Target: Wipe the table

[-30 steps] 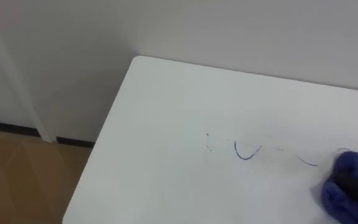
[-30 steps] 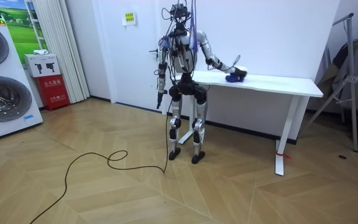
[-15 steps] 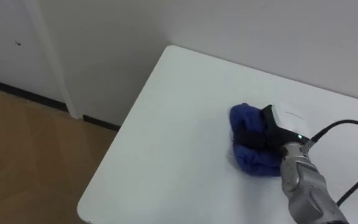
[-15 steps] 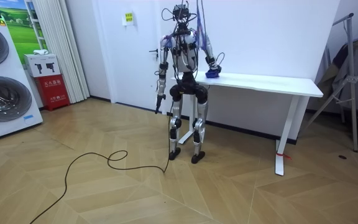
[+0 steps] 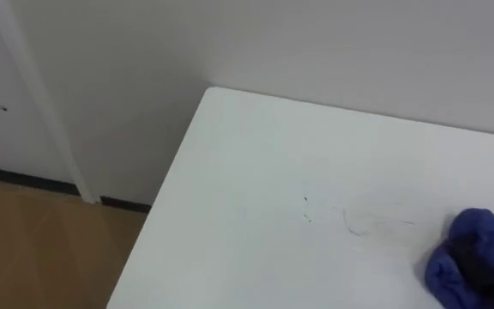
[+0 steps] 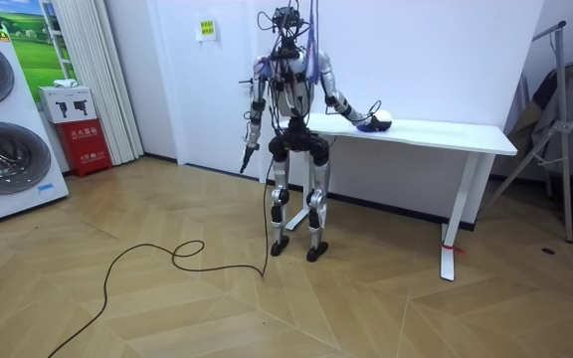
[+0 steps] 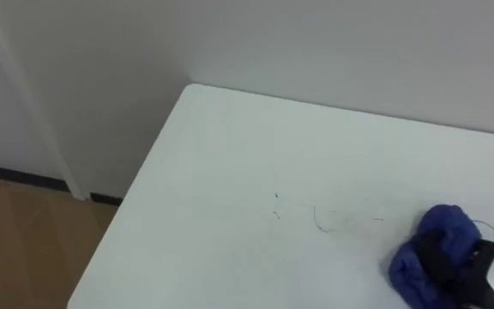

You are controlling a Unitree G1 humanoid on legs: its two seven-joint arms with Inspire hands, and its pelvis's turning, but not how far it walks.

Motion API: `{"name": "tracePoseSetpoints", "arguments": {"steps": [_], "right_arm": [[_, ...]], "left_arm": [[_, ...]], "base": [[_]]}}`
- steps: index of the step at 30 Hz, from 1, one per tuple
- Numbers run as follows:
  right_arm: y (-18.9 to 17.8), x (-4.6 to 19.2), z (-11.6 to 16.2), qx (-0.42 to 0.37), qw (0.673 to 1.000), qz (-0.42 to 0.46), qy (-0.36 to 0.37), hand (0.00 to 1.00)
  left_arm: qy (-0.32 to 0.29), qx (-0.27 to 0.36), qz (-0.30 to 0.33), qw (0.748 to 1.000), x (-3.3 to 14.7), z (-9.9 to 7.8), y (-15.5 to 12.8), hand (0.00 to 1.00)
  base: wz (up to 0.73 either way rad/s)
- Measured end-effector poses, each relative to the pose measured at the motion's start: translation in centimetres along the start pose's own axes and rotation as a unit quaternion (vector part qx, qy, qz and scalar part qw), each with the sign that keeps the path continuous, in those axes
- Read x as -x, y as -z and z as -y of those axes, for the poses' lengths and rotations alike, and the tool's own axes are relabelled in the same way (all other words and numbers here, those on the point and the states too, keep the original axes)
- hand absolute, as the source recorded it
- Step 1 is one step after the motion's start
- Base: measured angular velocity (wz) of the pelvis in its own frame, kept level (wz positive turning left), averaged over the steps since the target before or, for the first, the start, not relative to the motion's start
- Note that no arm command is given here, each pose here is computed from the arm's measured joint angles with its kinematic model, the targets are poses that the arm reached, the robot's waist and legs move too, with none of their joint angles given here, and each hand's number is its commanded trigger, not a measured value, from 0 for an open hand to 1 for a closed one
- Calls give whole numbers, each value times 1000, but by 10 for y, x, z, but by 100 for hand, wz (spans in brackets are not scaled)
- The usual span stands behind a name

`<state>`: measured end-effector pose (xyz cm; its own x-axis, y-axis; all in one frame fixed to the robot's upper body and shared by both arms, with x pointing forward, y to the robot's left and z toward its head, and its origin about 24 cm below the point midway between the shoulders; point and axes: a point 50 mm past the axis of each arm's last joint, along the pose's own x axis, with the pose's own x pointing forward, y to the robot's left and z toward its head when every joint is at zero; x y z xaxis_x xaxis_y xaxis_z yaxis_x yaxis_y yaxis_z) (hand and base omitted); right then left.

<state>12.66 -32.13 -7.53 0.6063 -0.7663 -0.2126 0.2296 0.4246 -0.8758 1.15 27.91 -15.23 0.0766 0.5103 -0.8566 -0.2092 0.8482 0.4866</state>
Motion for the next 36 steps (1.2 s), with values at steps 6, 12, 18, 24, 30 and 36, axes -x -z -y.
{"name": "tracePoseSetpoints", "arguments": {"steps": [6, 12, 18, 24, 30, 36], "right_arm": [[-74, 2, -14, 51, 993, 90, -61, 100], [-255, 87, -49, 66, 883, 419, -201, 100], [-222, 90, -68, 72, 879, 398, -252, 100], [-153, 69, -58, 4, 925, 325, -197, 100], [-37, 25, -17, -14, 991, 123, -59, 100], [-21, 11, -11, -7, 997, 67, -34, 100]], "left_arm": [[44, -18, 33, 998, 3, 29, -31, 0], [111, 12, 72, 991, 14, 60, -70, 0], [104, 21, 18, 994, 10, 51, -25, 0], [66, 43, 9, 997, 6, 34, -14, 0], [5, 41, -3, 999, 0, 2, -1, 0], [16, 33, 6, 999, 1, 7, -4, 0]], "base": [[-45], [-4], [44], [17], [-5], [-10]]}}
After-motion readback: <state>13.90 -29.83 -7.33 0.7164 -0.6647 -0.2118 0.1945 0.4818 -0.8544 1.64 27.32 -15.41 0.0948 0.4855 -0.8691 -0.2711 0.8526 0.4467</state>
